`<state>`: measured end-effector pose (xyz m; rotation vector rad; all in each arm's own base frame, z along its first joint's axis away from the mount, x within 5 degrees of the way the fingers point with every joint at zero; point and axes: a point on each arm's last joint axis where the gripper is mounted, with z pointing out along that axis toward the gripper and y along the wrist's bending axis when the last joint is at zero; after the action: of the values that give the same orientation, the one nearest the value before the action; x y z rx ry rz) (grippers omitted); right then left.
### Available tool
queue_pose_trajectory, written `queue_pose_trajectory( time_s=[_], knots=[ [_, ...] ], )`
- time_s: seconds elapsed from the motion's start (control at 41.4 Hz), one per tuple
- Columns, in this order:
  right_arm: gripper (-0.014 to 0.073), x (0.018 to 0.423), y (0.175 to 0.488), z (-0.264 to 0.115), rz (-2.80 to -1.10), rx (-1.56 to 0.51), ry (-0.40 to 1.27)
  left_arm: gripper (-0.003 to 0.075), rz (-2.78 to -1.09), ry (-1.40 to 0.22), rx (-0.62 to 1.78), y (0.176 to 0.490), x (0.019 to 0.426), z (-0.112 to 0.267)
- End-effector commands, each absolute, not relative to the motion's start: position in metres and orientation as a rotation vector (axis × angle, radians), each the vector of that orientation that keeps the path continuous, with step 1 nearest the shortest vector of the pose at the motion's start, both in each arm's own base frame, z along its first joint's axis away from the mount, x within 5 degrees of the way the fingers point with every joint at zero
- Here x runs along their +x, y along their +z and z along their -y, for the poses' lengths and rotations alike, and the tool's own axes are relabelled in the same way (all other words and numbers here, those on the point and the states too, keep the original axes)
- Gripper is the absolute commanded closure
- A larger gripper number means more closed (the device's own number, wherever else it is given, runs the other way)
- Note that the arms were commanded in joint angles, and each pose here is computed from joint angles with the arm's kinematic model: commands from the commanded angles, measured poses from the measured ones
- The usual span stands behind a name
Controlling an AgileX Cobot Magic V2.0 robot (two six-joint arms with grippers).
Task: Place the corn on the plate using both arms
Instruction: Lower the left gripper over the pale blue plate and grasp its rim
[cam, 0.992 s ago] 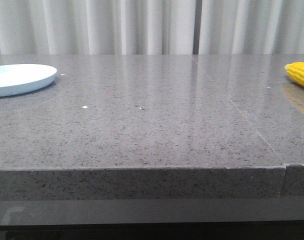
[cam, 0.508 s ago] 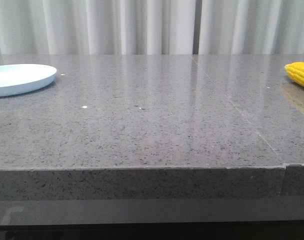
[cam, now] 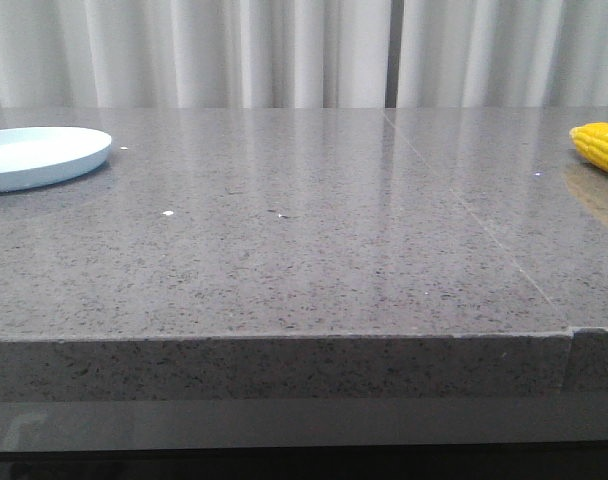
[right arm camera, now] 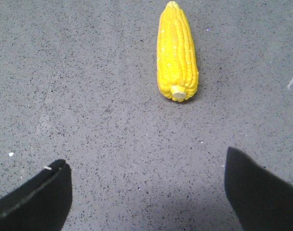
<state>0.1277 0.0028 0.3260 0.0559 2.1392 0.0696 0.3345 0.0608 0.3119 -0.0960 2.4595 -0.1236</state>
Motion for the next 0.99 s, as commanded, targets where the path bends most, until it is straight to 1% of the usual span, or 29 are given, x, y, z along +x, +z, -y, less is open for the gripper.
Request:
queue_pose_trajectory(
  time_s=[0.0, 0.266, 0.508, 0.58, 0.629, 0.677, 0.701, 0.726, 0.798, 0.871, 0.943, 0.967],
  knots=[
    [-0.0069, 0.132, 0.341, -0.001, -2.046, 0.045, 0.048, 0.0155, -2.371, -0.151, -0.098, 0.326, 0.354, -0.061],
    [-0.0069, 0.132, 0.341, -0.001, -2.046, 0.045, 0.048, 0.0155, -2.420, -0.178, -0.077, 0.296, 0.401, -0.060],
    [-0.0069, 0.132, 0.341, -0.001, -2.046, 0.045, 0.048, 0.0156, -2.443, -0.185, -0.080, 0.281, 0.420, -0.064],
    [-0.0069, 0.132, 0.341, -0.001, -2.046, 0.045, 0.048, 0.0180, -2.453, -0.189, -0.080, 0.278, 0.422, -0.064],
    [-0.0069, 0.132, 0.341, -0.001, -2.046, 0.045, 0.048, 0.0225, -2.458, -0.183, -0.075, 0.278, 0.421, -0.064],
    [-0.0069, 0.132, 0.341, -0.001, -2.046, 0.045, 0.048, 0.0314, -2.466, -0.179, -0.069, 0.277, 0.421, -0.064],
    [-0.0069, 0.132, 0.341, -0.001, -2.046, 0.045, 0.048, 0.0339, -2.470, -0.173, -0.064, 0.277, 0.421, -0.064],
    [-0.0069, 0.132, 0.341, -0.001, -2.046, 0.045, 0.048, 0.0391, -2.479, -0.169, -0.058, 0.276, 0.420, -0.065],
    [-0.0069, 0.132, 0.341, -0.001, -2.046, 0.045, 0.048, 0.0508, -2.497, -0.158, -0.044, 0.275, 0.419, -0.065],
    [-0.0069, 0.132, 0.341, -0.001, -2.046, 0.045, 0.048, 0.0644, -2.523, -0.128, -0.018, 0.274, 0.417, -0.066],
    [-0.0069, 0.132, 0.341, -0.001, -2.046, 0.045, 0.048, 0.0741, -2.537, -0.094, 0.004, 0.273, 0.416, -0.068],
    [-0.0069, 0.132, 0.341, -0.001, -2.046, 0.045, 0.048, 0.0738, -2.540, -0.090, 0.007, 0.273, 0.416, -0.068]
  ],
)
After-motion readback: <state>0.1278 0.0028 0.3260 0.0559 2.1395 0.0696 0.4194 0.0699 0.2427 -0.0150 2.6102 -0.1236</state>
